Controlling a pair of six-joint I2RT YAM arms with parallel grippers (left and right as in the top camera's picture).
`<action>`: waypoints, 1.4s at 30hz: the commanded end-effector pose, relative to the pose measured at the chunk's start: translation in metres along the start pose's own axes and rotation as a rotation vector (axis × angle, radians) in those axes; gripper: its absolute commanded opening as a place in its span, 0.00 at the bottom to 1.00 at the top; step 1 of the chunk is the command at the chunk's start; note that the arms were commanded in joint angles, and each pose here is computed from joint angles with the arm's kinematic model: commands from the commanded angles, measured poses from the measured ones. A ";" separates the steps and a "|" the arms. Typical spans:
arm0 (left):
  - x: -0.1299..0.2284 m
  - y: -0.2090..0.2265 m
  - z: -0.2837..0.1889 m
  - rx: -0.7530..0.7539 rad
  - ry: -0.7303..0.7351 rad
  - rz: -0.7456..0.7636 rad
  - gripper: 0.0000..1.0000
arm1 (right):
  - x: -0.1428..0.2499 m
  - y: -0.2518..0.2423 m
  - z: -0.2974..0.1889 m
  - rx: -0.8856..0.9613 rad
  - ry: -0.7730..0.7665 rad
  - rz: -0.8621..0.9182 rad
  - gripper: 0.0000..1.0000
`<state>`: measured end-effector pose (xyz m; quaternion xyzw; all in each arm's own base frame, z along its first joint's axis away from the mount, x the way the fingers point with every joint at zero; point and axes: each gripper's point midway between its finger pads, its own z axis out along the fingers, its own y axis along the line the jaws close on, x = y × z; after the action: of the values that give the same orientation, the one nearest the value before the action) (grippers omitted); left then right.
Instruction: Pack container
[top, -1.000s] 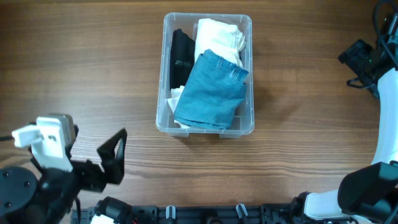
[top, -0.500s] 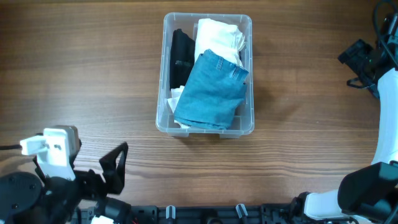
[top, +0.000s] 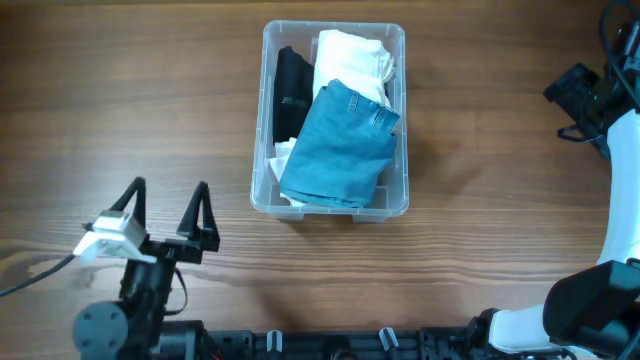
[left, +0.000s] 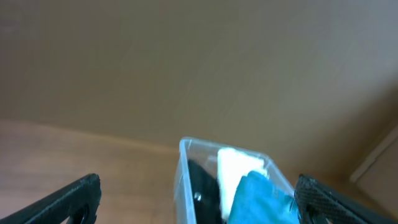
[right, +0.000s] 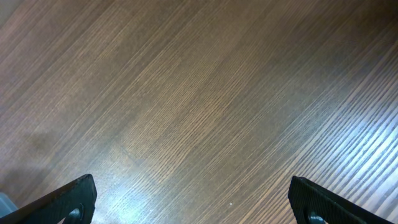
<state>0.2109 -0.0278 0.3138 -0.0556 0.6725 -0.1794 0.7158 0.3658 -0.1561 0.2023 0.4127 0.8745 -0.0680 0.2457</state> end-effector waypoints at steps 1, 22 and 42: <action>0.019 0.006 0.009 0.028 -0.024 0.011 1.00 | 0.000 0.000 0.002 0.007 0.000 0.012 1.00; 0.035 0.030 0.010 0.001 -0.220 0.044 1.00 | 0.000 -0.001 0.002 0.007 -0.001 0.012 1.00; 0.104 0.056 0.021 -0.080 -0.040 0.005 1.00 | 0.000 0.000 0.002 0.007 0.000 0.012 1.00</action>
<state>0.2441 -0.0195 0.2080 -0.0752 0.6556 -0.1629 0.7335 0.3658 -0.1561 0.2023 0.4127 0.8745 -0.0680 0.2457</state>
